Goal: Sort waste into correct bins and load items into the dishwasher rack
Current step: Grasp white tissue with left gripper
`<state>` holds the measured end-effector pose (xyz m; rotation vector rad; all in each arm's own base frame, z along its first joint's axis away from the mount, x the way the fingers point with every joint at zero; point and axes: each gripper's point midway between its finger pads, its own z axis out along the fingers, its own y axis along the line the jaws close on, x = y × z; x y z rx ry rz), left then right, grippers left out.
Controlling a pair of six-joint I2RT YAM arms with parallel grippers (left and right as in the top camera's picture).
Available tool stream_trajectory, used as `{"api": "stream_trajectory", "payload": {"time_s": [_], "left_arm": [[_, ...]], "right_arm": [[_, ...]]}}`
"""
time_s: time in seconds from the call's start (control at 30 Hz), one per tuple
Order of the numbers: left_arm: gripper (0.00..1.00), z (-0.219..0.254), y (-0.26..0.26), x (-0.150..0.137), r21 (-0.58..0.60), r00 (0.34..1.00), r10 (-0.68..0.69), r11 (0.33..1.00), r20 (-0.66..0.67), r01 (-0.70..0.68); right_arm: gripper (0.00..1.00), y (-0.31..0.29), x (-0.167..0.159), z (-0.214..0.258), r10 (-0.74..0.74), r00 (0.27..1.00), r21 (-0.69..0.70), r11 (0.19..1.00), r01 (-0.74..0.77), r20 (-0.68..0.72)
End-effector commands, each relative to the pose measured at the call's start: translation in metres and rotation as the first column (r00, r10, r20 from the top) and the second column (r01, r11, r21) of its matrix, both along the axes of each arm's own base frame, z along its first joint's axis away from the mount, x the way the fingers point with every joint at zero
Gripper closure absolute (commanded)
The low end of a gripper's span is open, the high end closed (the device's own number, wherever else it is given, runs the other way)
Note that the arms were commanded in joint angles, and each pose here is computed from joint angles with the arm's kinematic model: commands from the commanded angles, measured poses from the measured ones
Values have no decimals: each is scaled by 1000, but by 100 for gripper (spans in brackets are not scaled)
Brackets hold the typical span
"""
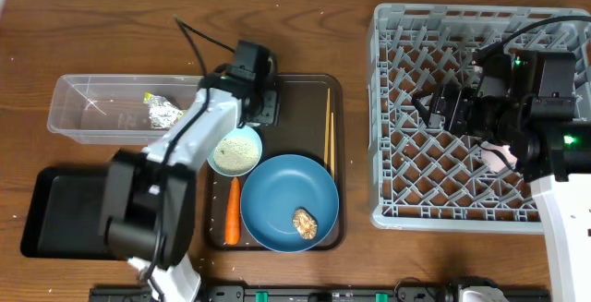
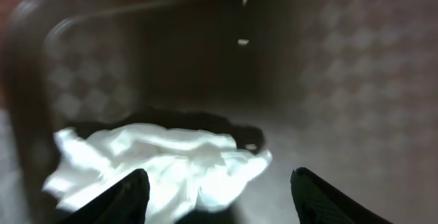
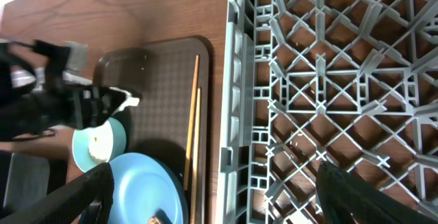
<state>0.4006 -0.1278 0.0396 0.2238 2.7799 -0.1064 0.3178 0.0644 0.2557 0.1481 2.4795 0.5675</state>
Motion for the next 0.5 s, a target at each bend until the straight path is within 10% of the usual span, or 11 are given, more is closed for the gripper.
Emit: {"api": "stream_trajectory", "payload": {"time_s": [0.0,0.13,0.47], "left_arm": [[33,-17,2,2,34,999,-36,999,-12,36],[35,-32,2,2,42,999,-40,998,-33,41],[94,-36,2,4,43,999,-40,998,-35,42]], "right_arm": [[13,4,-1,2,23,1000,-4,1000,-23,8],[13,4,-1,2,23,1000,-4,1000,-23,6],[14,4,-2,1,23,1000,-5,1000,-23,4]]}}
